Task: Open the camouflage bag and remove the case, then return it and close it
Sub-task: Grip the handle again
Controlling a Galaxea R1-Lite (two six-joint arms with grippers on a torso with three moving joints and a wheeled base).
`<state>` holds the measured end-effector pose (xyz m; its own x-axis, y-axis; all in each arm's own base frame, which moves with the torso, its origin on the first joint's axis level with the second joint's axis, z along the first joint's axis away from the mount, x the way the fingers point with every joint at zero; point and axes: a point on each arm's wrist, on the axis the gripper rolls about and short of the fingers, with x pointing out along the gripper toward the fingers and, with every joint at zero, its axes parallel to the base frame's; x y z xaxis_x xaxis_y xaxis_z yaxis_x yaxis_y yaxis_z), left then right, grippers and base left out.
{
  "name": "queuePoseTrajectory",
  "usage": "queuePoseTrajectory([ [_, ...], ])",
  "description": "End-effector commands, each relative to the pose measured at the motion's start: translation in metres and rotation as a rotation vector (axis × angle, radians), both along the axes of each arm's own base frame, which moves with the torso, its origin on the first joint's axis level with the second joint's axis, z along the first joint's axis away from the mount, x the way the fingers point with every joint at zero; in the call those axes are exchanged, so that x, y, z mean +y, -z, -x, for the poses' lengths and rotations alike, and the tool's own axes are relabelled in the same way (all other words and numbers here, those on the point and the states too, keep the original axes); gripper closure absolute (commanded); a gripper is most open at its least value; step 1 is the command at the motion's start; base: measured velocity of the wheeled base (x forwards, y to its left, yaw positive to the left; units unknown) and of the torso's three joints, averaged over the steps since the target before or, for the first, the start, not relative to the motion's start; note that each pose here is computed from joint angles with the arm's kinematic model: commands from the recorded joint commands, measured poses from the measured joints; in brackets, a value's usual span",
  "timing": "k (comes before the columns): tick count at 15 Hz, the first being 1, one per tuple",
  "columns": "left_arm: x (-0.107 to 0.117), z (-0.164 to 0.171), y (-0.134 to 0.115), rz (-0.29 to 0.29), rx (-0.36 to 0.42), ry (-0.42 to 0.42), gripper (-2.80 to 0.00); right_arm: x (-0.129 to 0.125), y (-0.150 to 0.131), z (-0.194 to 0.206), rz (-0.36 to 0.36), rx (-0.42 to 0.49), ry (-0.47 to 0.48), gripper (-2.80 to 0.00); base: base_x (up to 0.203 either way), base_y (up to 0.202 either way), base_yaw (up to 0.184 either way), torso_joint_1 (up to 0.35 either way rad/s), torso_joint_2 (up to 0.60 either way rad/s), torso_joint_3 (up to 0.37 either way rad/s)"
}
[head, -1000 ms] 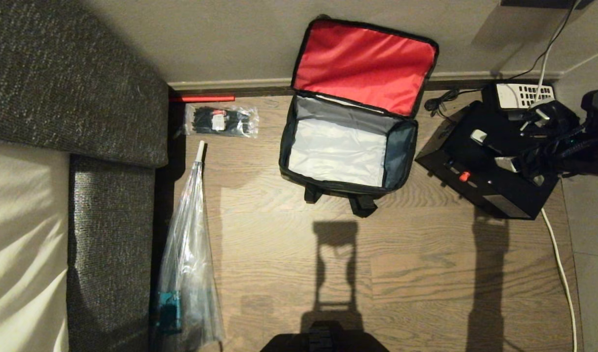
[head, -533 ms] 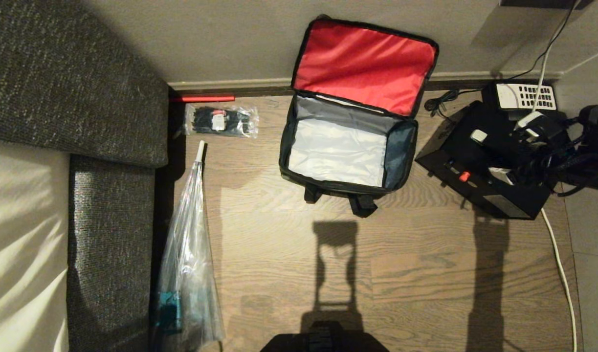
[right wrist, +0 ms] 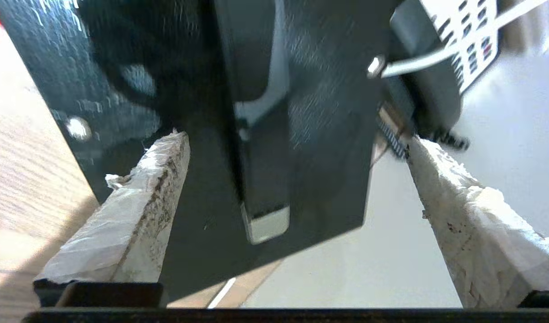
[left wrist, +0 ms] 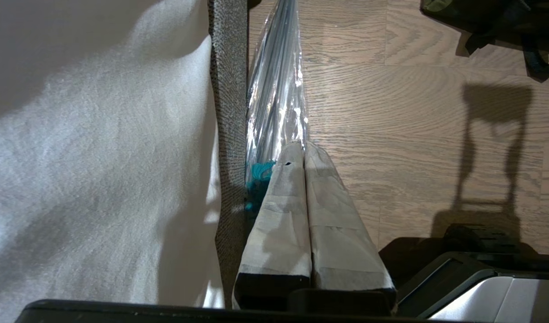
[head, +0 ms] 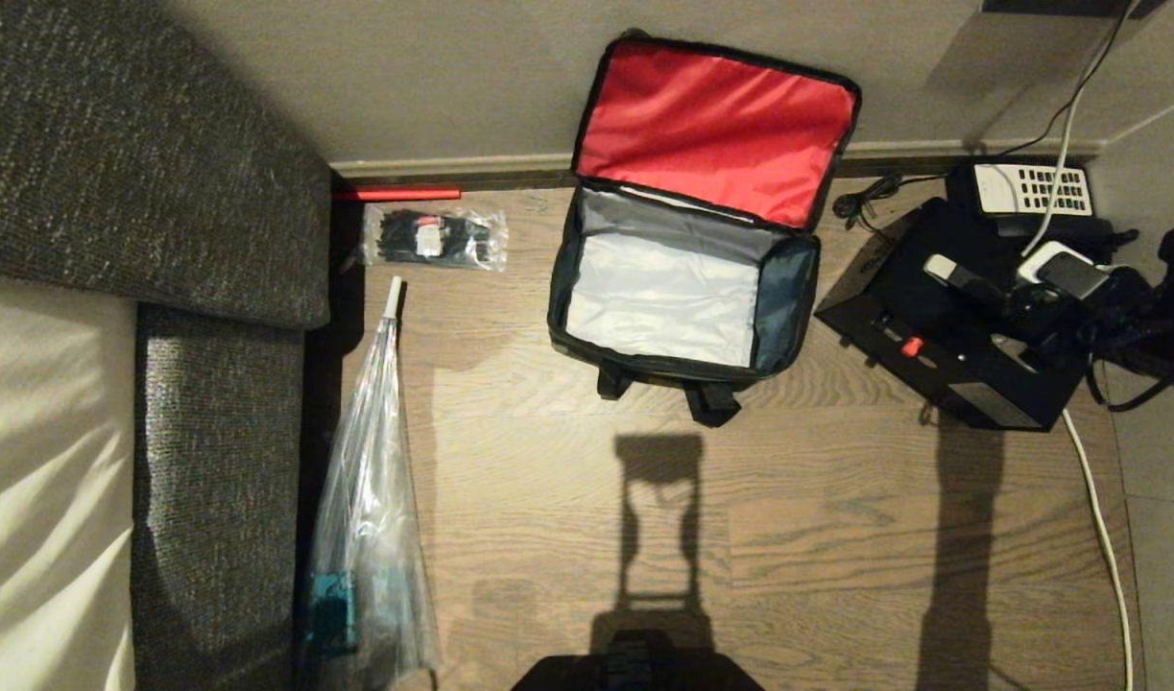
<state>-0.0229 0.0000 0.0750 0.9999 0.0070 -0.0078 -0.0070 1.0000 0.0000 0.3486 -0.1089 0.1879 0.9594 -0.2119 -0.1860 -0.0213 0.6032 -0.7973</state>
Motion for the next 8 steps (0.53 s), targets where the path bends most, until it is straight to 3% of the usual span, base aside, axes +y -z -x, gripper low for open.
queuePoseTrajectory([
  [1,0.000,0.000,0.000,0.000,0.000,-0.001,0.00,-0.002,0.009,-0.005,0.021,-0.019,0.045,-2.80,0.000,0.000,0.000,0.000,0.00,0.000],
  [5,0.000,0.000,0.000,0.000,0.000,-0.001,0.00,0.001,0.023,-0.018,0.063,-0.128,0.114,-2.80,0.000,0.000,0.000,0.000,0.00,0.000],
  [8,0.000,0.000,0.000,0.000,0.000,-0.001,0.00,0.014,0.035,-0.025,0.064,-0.149,0.162,-2.80,0.000,0.000,0.000,0.000,0.00,0.000],
])
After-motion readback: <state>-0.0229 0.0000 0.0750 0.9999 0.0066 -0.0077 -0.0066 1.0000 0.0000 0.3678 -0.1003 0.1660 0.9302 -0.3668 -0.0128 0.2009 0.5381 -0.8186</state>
